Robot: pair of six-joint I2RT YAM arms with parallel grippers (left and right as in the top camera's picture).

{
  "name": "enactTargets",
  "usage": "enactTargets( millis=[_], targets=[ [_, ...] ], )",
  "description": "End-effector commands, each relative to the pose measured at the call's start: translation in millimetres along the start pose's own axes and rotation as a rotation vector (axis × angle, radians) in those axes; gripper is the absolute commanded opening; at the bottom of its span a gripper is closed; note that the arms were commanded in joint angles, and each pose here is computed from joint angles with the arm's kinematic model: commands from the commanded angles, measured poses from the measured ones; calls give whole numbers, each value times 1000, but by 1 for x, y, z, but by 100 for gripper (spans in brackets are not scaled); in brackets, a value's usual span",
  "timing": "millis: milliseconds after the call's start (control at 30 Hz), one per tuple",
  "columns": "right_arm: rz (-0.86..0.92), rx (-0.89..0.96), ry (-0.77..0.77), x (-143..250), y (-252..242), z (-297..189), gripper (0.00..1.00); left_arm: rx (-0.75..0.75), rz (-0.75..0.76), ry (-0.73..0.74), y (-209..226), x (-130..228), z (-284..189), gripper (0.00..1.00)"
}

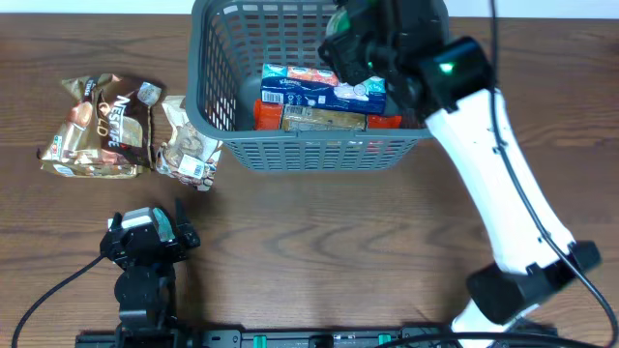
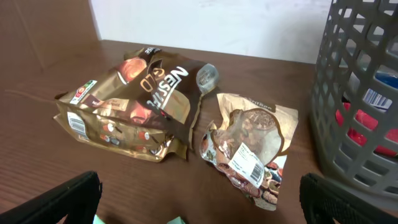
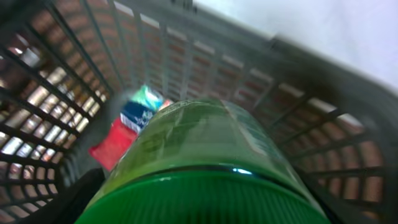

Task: Pack container
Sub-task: 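Lift the green-capped jar with the right gripper and carry it over the basket, then lower the jar into the basket, open the right gripper, withdraw right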

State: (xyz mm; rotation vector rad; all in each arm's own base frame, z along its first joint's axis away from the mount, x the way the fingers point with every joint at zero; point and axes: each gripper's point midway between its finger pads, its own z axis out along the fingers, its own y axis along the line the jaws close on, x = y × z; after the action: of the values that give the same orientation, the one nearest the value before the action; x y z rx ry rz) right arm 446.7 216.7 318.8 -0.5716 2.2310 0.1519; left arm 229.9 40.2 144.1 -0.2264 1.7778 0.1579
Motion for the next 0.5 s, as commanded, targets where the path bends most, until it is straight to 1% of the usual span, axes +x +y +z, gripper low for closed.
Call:
enactTargets(
  millis=[0,200,267,467],
  targets=[
    [12,2,43,8,4,20,1,-11,15,26,2,12,3,99],
    [7,-4,202,48,9,68,1,-11,15,26,2,12,3,99],
    [3,-7,276,69,11,88,1,-11,15,26,2,12,3,99],
    [-2,-10,351,91,13,106,1,-11,15,26,2,12,3,99]
  ],
)
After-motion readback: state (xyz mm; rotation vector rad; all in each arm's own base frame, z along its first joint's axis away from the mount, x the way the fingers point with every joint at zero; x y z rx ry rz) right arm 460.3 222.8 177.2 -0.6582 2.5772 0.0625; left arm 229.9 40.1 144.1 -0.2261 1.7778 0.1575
